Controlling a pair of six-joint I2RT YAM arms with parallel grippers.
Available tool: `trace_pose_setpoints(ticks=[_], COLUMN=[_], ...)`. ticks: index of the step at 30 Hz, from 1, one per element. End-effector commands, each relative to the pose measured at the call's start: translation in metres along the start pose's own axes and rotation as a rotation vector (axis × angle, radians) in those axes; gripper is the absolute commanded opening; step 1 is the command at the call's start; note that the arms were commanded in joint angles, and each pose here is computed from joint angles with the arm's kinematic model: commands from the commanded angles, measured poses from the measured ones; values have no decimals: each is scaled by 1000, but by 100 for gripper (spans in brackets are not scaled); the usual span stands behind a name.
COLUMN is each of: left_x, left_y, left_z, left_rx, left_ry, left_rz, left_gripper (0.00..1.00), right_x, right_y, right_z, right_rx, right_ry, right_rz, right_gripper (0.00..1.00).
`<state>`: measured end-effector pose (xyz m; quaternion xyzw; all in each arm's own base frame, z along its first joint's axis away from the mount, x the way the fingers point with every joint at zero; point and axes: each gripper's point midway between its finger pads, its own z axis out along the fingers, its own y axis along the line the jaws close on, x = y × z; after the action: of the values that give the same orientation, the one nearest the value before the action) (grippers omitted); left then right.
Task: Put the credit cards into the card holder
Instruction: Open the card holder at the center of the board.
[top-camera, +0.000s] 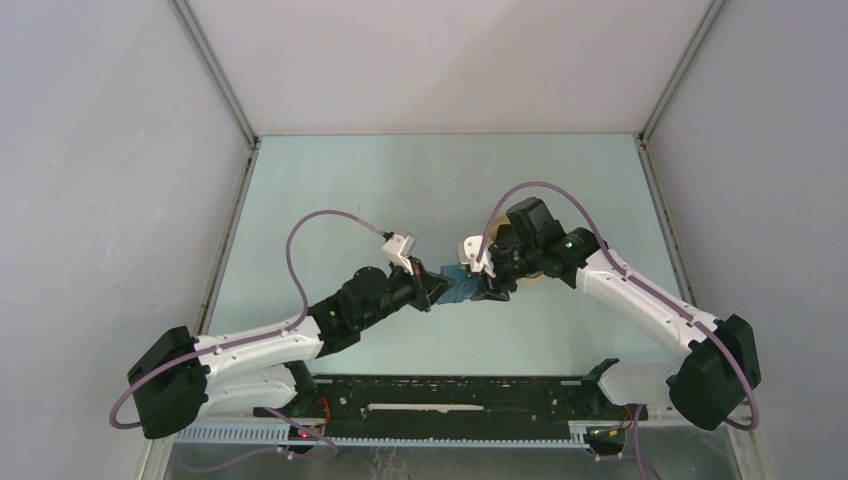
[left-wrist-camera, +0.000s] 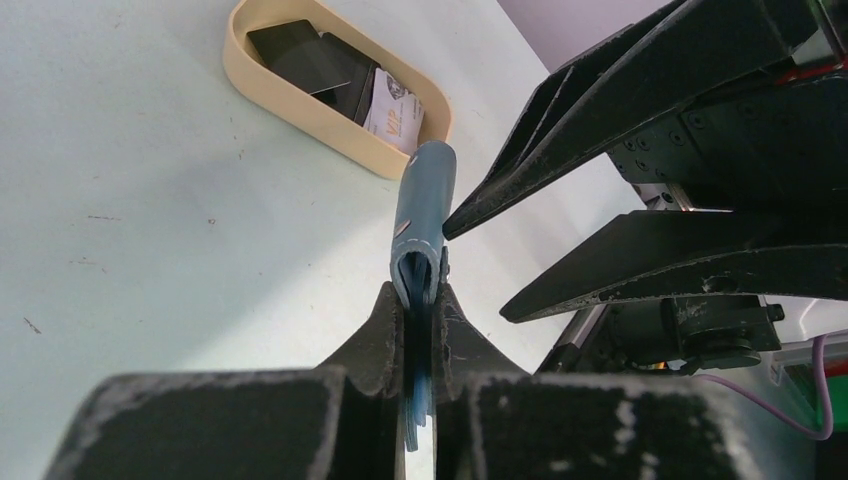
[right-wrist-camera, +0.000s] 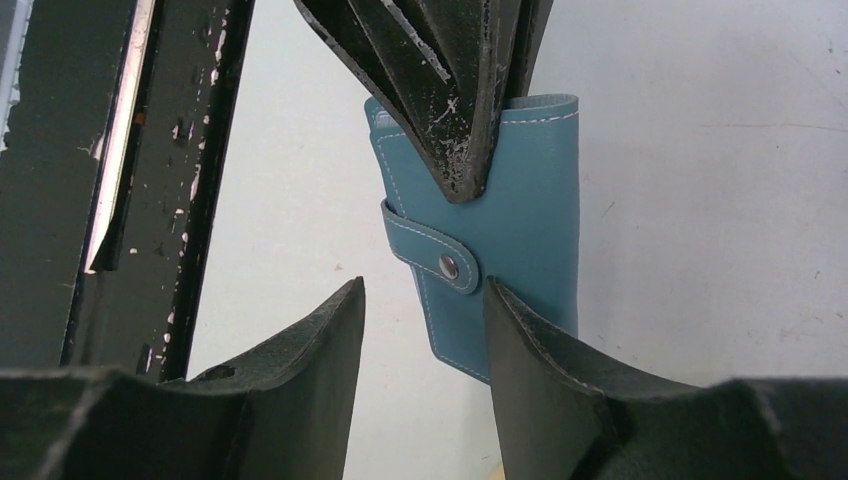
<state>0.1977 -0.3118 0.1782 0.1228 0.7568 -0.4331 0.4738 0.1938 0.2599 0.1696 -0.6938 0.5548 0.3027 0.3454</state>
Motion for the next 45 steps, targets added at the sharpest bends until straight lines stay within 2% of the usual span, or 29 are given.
trace_pose_setpoints(ticks=[1,17,22,30,45], left_x=[-32,-37,-37,-38,-43], left_y=[-28,-49,-51,-49,-36], left_z=[3,3,6,5,-1], left_rx=[73,158,163,153,102], left_ry=[-84,-82,-82,-90,-126], left_rz=[-2,-113,-141,-171,-162], left_gripper=[0,0,0,0,0], right_x=[2,-7,-13,-5,0], right_y=[-8,-13,-3,0,24], right_z=[3,2,7,16,16], right_rx=[46,86,33,26,-72], right_ry=[18,-11,-51,-23,-16], right_rz=[-20,3,17,8,-73], right_gripper=[56,52,50,47,15])
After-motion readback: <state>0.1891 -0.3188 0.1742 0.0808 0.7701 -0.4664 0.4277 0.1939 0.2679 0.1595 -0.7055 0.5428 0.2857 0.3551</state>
